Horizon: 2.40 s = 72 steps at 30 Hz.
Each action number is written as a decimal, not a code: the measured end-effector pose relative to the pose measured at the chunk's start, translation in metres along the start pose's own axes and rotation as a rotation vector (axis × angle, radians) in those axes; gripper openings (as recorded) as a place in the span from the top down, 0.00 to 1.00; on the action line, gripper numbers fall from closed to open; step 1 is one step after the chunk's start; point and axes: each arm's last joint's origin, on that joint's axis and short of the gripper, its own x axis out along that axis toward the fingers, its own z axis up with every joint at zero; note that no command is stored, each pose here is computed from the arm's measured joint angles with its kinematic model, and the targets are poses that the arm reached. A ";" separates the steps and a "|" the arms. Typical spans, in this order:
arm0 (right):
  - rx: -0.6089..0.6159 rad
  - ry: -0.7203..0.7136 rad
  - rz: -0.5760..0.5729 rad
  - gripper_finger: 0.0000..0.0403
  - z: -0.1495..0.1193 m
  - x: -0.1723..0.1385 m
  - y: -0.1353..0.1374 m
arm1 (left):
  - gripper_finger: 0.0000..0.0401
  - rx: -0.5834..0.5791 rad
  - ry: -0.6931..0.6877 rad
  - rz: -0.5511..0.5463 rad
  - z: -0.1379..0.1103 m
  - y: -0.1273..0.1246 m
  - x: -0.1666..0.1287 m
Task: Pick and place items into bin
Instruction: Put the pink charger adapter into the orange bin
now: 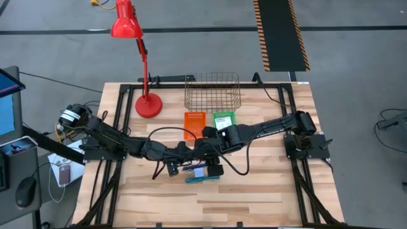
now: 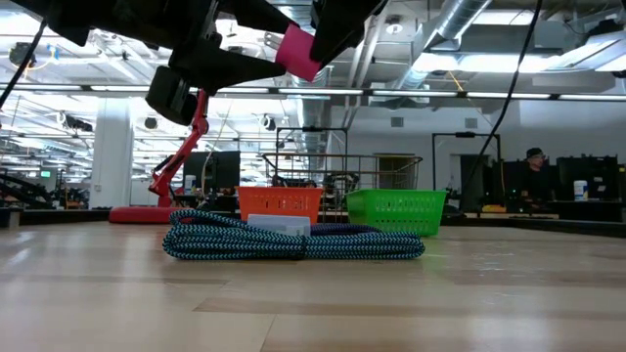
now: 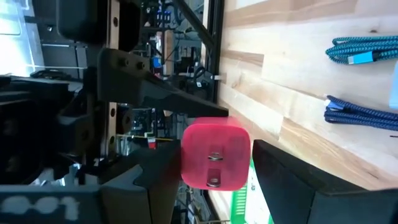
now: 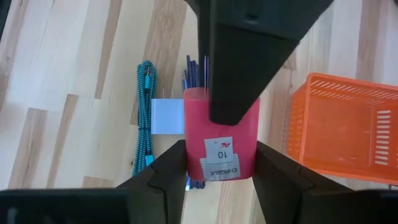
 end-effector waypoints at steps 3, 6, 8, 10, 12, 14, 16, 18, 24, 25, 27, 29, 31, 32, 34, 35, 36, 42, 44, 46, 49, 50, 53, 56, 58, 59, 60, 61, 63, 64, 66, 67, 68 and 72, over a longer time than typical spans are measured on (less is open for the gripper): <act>0.000 -0.001 -0.001 0.63 0.000 0.000 0.000 | 0.53 0.000 -0.007 -0.001 0.000 0.000 0.000; 0.000 -0.001 -0.002 0.63 0.000 0.000 0.000 | 0.53 0.000 -0.010 -0.002 0.000 0.000 0.000; -0.003 -0.001 -0.001 0.64 0.000 0.000 0.000 | 0.53 0.000 -0.021 -0.003 0.001 0.000 0.000; -0.006 -0.003 -0.001 0.65 0.000 0.000 0.000 | 0.53 -0.002 -0.034 -0.005 0.000 0.000 0.000; -0.005 -0.010 -0.001 0.64 0.001 0.000 0.000 | 0.54 -0.010 -0.040 -0.006 -0.001 0.000 0.001; -0.005 -0.018 -0.002 0.63 0.002 0.000 0.000 | 0.56 -0.025 -0.040 -0.005 -0.004 0.001 0.001; -0.004 -0.018 -0.003 0.62 0.002 0.000 0.000 | 0.59 -0.030 -0.035 -0.005 -0.006 0.002 0.002; -0.003 -0.017 0.000 0.63 0.002 0.000 -0.001 | 0.62 -0.030 -0.033 -0.007 -0.007 0.001 0.002; -0.004 -0.019 0.003 0.63 0.002 0.000 0.000 | 0.63 -0.030 -0.057 -0.010 -0.006 0.001 0.002; -0.004 -0.019 0.003 0.62 0.002 0.000 0.000 | 0.62 -0.031 -0.058 -0.010 -0.006 0.001 0.002; -0.004 -0.019 0.002 0.60 0.002 0.000 0.000 | 0.62 -0.033 -0.059 -0.010 -0.006 0.001 0.002; -0.005 -0.022 -0.001 0.58 0.002 0.000 0.000 | 0.63 -0.036 -0.059 -0.010 -0.006 0.001 0.002; -0.004 -0.032 -0.007 0.56 0.003 0.000 0.000 | 0.64 -0.037 -0.059 -0.018 -0.006 0.001 0.002; -0.004 -0.031 -0.007 0.55 0.003 0.000 0.000 | 0.64 -0.041 -0.058 -0.019 -0.006 0.000 0.002; -0.005 -0.028 -0.007 0.55 0.003 0.000 0.000 | 0.64 -0.045 -0.058 -0.016 -0.006 0.001 0.002; -0.004 -0.028 -0.007 0.55 0.003 0.000 0.000 | 0.64 -0.045 -0.057 -0.016 -0.006 0.001 0.002; -0.004 -0.028 -0.007 0.54 0.003 0.000 0.000 | 0.64 -0.045 -0.054 -0.015 -0.006 0.001 0.002; -0.007 0.012 -0.005 0.53 -0.001 0.000 0.000 | 0.64 -0.045 -0.036 -0.013 -0.007 0.001 0.002; -0.002 0.039 -0.005 0.52 -0.004 0.000 0.000 | 0.64 -0.045 -0.022 -0.010 -0.007 0.001 0.002; 0.007 0.079 -0.004 0.51 -0.008 0.000 0.000 | 0.64 -0.044 -0.002 -0.007 -0.008 0.001 0.002; 0.031 0.140 -0.004 0.51 -0.013 -0.001 0.000 | 0.64 -0.042 0.035 -0.009 -0.009 0.000 0.002; 0.039 0.163 -0.005 0.50 -0.016 -0.001 0.000 | 0.64 -0.040 0.049 -0.014 -0.010 0.000 0.002; 0.062 0.232 -0.009 0.50 -0.022 -0.003 0.000 | 0.64 -0.040 0.102 -0.044 -0.015 -0.004 0.003; 0.087 0.296 -0.017 0.51 -0.028 -0.004 0.000 | 0.64 -0.100 0.177 -0.069 -0.024 -0.006 0.004; 0.103 0.337 -0.023 0.51 -0.032 -0.006 0.000 | 0.64 -0.150 0.226 -0.083 -0.032 -0.008 0.005; 0.105 0.356 -0.025 0.52 -0.034 -0.006 0.000 | 0.64 -0.174 0.254 -0.087 -0.037 -0.009 0.005; 0.111 0.372 -0.028 0.52 -0.035 -0.007 0.000 | 0.64 -0.196 0.283 -0.090 -0.041 -0.010 0.006; 0.115 0.388 -0.034 0.53 -0.037 -0.007 0.000 | 0.64 -0.216 0.312 -0.095 -0.046 -0.010 0.006; 0.112 0.414 -0.056 0.54 -0.039 -0.008 -0.001 | 0.64 -0.253 0.376 -0.098 -0.057 -0.011 0.006; 0.109 0.422 -0.065 0.54 -0.040 -0.009 -0.001 | 0.64 -0.274 0.409 -0.097 -0.062 -0.012 0.006; 0.101 0.436 -0.085 0.55 -0.041 -0.010 -0.001 | 0.64 -0.311 0.462 -0.099 -0.073 -0.013 0.006; 0.100 0.439 -0.086 0.56 -0.042 -0.010 -0.001 | 0.64 -0.330 0.487 -0.099 -0.078 -0.013 0.006; 0.100 0.441 -0.086 0.56 -0.042 -0.010 0.000 | 0.64 -0.347 0.507 -0.099 -0.083 -0.013 0.006; 0.099 0.449 -0.086 0.58 -0.042 -0.010 0.000 | 0.64 -0.396 0.565 -0.128 -0.099 -0.017 0.004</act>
